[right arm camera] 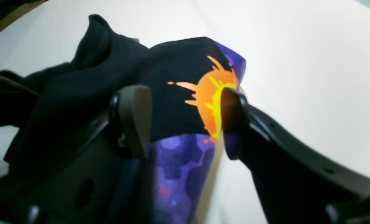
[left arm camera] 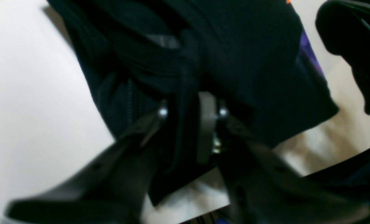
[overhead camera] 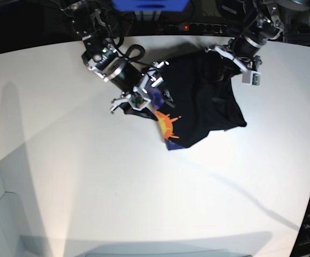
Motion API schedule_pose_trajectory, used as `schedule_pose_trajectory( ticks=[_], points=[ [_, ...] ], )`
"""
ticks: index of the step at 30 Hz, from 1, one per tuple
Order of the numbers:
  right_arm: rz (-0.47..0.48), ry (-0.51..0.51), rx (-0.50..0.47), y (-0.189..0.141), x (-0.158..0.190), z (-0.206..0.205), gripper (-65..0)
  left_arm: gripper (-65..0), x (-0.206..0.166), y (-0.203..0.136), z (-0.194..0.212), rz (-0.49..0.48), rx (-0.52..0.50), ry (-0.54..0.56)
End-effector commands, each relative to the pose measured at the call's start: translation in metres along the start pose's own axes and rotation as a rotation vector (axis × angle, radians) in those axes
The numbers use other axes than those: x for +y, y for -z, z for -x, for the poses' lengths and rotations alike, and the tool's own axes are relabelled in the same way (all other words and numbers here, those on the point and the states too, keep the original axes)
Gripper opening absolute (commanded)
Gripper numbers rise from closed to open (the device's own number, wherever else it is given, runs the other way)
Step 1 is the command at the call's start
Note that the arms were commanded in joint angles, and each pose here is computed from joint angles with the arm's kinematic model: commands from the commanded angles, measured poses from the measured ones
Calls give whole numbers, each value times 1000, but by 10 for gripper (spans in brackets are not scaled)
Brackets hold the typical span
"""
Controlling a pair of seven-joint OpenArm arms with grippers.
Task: Fold the T-shirt properly
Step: 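Grasp the stack's edges with both grippers, right gripper at the sun print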
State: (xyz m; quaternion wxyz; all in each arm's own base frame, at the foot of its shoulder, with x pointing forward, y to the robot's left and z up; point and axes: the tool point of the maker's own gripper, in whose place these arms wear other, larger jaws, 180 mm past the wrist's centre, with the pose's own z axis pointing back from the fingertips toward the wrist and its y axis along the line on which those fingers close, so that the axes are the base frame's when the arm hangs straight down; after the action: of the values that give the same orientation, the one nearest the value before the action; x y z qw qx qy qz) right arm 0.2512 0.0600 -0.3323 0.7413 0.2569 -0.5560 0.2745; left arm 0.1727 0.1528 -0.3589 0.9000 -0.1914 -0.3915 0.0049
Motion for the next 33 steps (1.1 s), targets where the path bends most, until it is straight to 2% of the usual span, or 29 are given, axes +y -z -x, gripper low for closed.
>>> schedule_pose_trajectory(
  ticks=[1, 2, 3, 9, 15, 18, 20, 26, 33],
  points=[
    [-3, 0, -59, 1, 0, -16, -294, -599, -2, -5, -2, 8, -23, -4],
    [-3, -1, -58, 1, 0, -16, -294, -644, -2, -6, -1, 7, -20, -8],
    [-3, -1, -58, 1, 0, -16, -294, -650, -2, -7, 1, 5, -16, -9],
    [-3, 1, -58, 1, 0, -15, -294, -650, -7, -15, 13, 29, -13, -84],
    [-5, 2, -59, 1, 1, -16, -294, -650, 2, -31, 3, 32, -90, -185],
    [-5, 2, -59, 1, 1, -16, -294, -648, 7, -33, 6, 30, -92, -217],
    [-6, 2, -59, 2, 1, -16, -294, -623, 12, -30, 14, 28, -76, -246],
    [-6, 2, -59, 2, 1, -16, -294, -480, 29, -22, 58, -8, 10, -357],
    [-8, 3, -58, 2, 2, -15, -293, -400, 29, -26, 58, -9, 16, -347]
  ],
)
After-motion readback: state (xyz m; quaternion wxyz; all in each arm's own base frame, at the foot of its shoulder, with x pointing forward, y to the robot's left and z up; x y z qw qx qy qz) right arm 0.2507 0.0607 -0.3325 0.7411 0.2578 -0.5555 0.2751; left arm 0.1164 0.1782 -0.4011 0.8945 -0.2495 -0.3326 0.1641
